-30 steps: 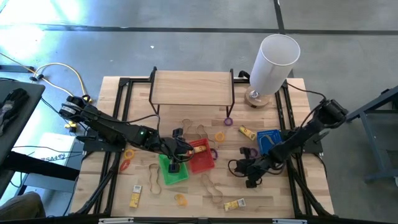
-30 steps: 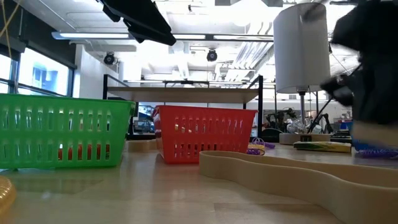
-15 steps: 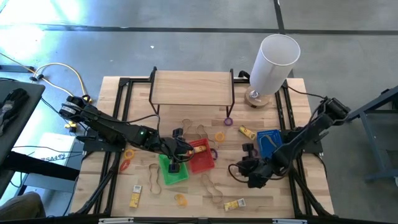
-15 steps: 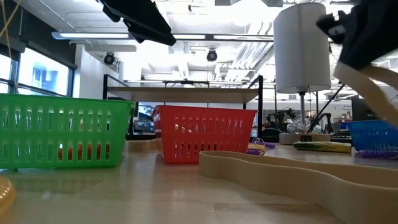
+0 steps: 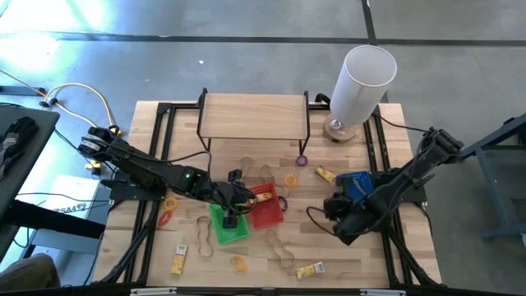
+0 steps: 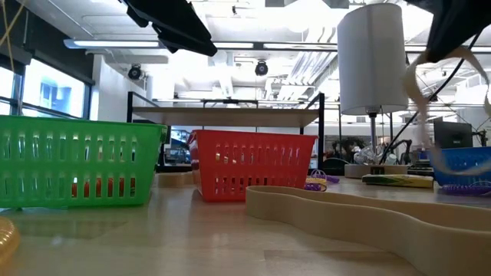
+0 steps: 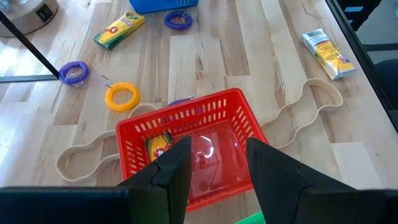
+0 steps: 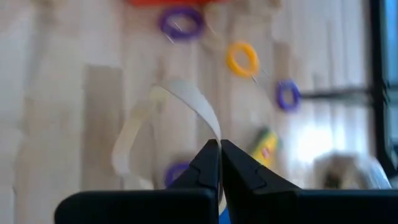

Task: Pick & Place Office Desk Supplies
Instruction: Put the white rubber band into the blue bin

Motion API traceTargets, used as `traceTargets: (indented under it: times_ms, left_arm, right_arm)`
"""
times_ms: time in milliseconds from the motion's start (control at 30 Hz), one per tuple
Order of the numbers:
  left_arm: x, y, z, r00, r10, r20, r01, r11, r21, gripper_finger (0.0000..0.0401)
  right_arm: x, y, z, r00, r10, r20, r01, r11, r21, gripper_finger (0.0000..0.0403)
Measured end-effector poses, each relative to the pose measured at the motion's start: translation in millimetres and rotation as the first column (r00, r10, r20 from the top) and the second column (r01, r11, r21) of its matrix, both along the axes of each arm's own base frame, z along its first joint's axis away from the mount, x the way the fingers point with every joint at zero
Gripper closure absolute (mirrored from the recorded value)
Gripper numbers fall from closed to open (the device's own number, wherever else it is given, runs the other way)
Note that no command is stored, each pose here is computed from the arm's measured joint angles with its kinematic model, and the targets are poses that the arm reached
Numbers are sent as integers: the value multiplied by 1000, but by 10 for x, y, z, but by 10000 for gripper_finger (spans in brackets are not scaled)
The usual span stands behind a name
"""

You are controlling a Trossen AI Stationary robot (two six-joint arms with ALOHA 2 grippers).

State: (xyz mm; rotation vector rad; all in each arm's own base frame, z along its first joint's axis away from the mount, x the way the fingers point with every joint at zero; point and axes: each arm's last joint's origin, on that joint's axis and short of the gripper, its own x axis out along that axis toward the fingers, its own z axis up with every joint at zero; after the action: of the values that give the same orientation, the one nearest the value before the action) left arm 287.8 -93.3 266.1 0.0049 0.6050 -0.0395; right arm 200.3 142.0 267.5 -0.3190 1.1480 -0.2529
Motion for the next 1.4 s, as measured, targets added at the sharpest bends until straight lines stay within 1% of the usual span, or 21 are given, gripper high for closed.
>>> traceTargets:
  times_ms: [133,267,367,467,600,667,867,1067,1267,1400]
  left_arm:
    - [5,17,0,1000,6,0,-6,1000,0,256]
    - [16,52,0,1000,18,0,-18,1000,0,256]
    - [23,74,0,1000,26,0,-26,1000,0,256]
    - [26,83,0,1000,30,0,-30,1000,-1,256]
    - [25,83,0,1000,30,0,-30,1000,-1,256]
    - [25,83,0,1000,30,0,-30,1000,-1,256]
    - [25,83,0,1000,30,0,-30,1000,-1,256]
    - [25,83,0,1000,29,0,-29,1000,-1,256]
    - [25,83,0,1000,30,0,-30,1000,-2,256]
    - [25,83,0,1000,30,0,-30,1000,-3,256]
  right_arm:
    - [-108,-79,74,992,-117,-53,115,992,-47,401]
    - [-207,-116,114,982,-180,-59,175,981,-82,401]
    - [-286,-145,180,979,-203,-7,201,975,-97,401]
    - [-389,-181,278,975,-212,68,217,972,-84,401]
    - [-528,-230,392,959,-239,156,248,968,-41,401]
    - [-580,-249,438,954,-233,190,242,970,-23,401]
    - [-631,-297,493,945,-241,223,246,969,4,401]
    - [-593,-364,471,942,-291,166,290,957,28,401]
    - [-604,-503,318,932,-359,46,358,933,36,401]
    - [-643,-582,215,922,-387,15,386,922,17,401]
